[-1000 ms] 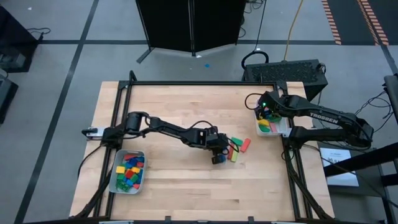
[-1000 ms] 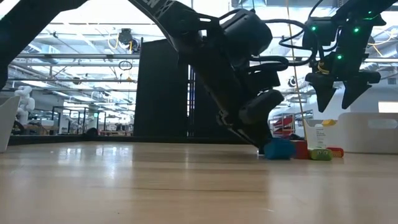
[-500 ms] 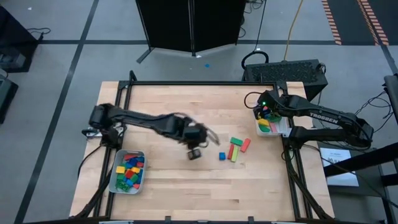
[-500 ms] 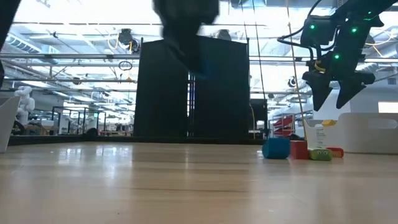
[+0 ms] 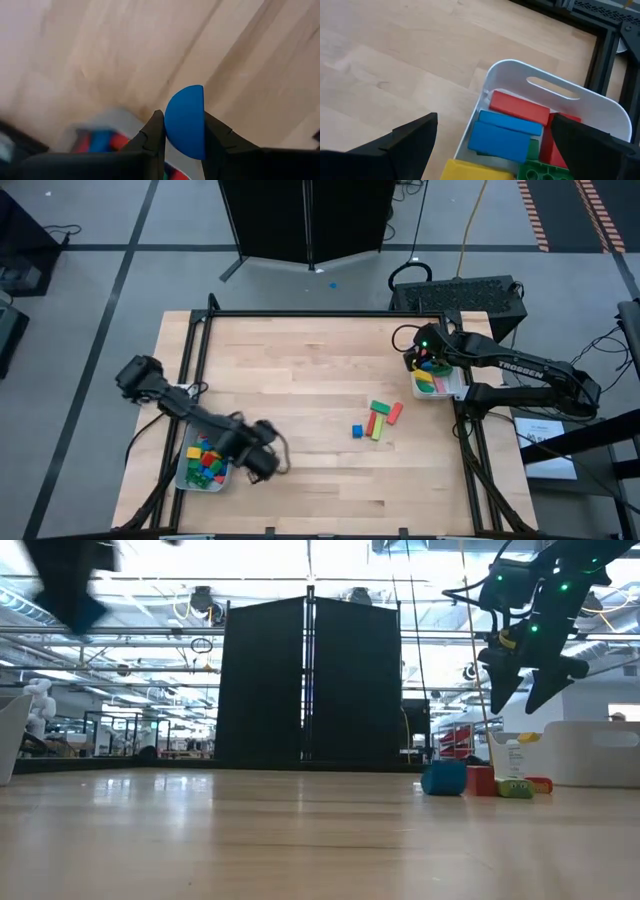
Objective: Sort blocks by size
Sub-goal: Put the blue half cylindrical block into the gray bin
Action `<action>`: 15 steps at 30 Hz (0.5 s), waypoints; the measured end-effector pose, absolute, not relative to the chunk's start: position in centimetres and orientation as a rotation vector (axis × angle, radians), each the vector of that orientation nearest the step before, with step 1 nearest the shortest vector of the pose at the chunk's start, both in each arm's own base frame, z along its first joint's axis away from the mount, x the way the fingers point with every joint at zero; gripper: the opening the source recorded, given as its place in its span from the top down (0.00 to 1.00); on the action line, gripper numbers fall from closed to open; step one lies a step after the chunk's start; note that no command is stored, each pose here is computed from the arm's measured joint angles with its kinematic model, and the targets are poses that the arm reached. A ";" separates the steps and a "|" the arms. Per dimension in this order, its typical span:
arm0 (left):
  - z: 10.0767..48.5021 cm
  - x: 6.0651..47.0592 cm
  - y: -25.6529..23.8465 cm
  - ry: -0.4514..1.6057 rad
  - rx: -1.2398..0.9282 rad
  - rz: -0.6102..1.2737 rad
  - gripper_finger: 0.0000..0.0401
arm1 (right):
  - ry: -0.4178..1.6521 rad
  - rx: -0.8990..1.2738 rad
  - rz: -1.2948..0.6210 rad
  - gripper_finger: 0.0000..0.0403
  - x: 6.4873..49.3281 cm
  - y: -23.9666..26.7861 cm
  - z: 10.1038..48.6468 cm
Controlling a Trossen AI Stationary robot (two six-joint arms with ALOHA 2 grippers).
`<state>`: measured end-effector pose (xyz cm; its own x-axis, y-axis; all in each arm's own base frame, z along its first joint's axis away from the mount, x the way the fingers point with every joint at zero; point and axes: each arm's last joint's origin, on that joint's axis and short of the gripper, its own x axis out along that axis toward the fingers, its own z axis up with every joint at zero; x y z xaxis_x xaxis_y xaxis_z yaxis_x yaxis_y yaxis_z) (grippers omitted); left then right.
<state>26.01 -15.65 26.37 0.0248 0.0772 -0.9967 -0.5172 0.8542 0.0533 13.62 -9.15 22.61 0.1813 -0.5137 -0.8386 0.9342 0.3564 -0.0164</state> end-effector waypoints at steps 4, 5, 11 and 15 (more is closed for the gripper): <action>26.6 22.3 -16.7 1.418 -0.530 0.602 0.82 | 0.879 0.581 -1.106 0.06 13.6 -9.2 22.6; 26.7 21.4 -16.8 1.398 -0.564 0.631 0.82 | 0.879 0.581 -1.105 0.06 13.6 -9.2 22.6; 26.3 15.9 -16.7 1.364 -0.732 0.776 0.82 | 0.852 0.578 -1.100 0.06 13.8 -9.3 22.7; 25.5 13.6 -17.0 1.381 -0.797 0.846 0.82 | 0.850 0.571 -1.095 0.06 13.9 -9.3 22.8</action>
